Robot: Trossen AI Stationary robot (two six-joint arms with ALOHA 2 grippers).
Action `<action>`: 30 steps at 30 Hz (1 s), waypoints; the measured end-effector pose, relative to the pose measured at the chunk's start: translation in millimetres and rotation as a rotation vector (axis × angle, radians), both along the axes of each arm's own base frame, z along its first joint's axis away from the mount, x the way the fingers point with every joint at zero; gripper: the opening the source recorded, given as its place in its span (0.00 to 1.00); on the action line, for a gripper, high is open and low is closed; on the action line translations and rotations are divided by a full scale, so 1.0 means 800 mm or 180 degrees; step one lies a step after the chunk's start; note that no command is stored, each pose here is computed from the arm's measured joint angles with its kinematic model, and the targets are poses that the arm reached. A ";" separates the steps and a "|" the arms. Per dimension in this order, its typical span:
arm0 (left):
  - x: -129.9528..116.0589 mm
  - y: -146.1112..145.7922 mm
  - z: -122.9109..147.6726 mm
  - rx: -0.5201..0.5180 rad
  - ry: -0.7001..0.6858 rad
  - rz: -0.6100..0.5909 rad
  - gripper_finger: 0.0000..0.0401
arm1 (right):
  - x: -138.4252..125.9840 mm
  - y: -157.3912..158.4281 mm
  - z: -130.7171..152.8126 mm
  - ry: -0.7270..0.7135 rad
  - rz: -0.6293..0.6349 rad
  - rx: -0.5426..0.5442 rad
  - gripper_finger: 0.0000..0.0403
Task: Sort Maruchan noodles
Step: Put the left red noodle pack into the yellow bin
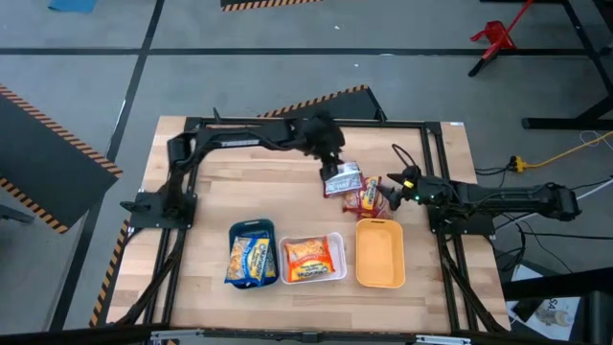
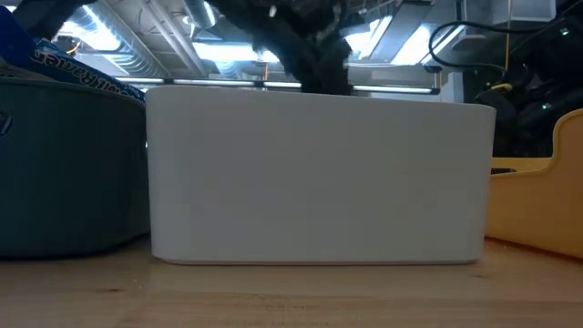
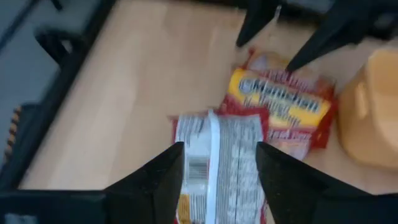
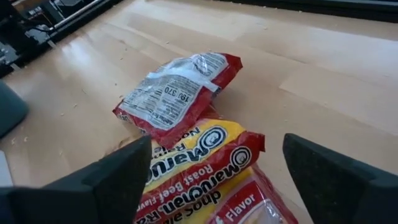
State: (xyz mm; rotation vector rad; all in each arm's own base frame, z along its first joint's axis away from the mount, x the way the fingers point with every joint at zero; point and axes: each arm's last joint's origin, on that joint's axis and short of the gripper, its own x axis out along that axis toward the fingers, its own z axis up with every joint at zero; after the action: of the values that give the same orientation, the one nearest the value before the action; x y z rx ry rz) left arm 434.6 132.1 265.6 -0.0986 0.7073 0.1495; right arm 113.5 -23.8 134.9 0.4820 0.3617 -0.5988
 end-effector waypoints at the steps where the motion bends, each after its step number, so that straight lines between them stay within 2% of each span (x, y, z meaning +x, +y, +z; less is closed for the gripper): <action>1: 0.004 0.002 -0.010 -0.0004 0.0039 0.0011 0.51 | 0.000 0.000 -0.001 0.0026 0.0019 0.0012 0.87; 7: 0.007 0.009 -0.048 -0.0228 0.0387 0.0163 0.65 | 0.002 0.000 -0.006 0.0142 0.0052 0.0047 0.87; 11: 0.005 0.014 -0.064 -0.0357 0.0585 0.0169 0.70 | 0.003 0.000 -0.008 0.0219 0.0038 0.0048 0.87; 16: 0.007 0.017 -0.104 -0.0422 0.0926 0.0121 0.71 | 0.003 0.000 -0.011 0.0265 0.0023 0.0077 0.87; 24: 0.012 0.020 -0.133 -0.0457 0.1067 0.0093 0.71 | 0.003 0.000 -0.011 0.0260 0.0011 0.0090 0.87; 27: 0.012 0.020 -0.137 -0.0505 0.1063 0.0027 0.71 | 0.003 0.000 -0.011 0.0237 -0.0015 0.0129 0.87; 30: 0.014 0.017 -0.137 -0.0411 0.1092 0.0074 0.71 | 0.003 0.000 -0.011 0.0208 -0.0046 0.0178 0.87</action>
State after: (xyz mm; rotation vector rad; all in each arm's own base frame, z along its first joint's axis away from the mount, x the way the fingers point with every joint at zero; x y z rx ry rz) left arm 445.5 145.4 156.3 -0.2079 1.0584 0.1443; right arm 116.0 -23.8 126.1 0.5199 0.4383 -0.6207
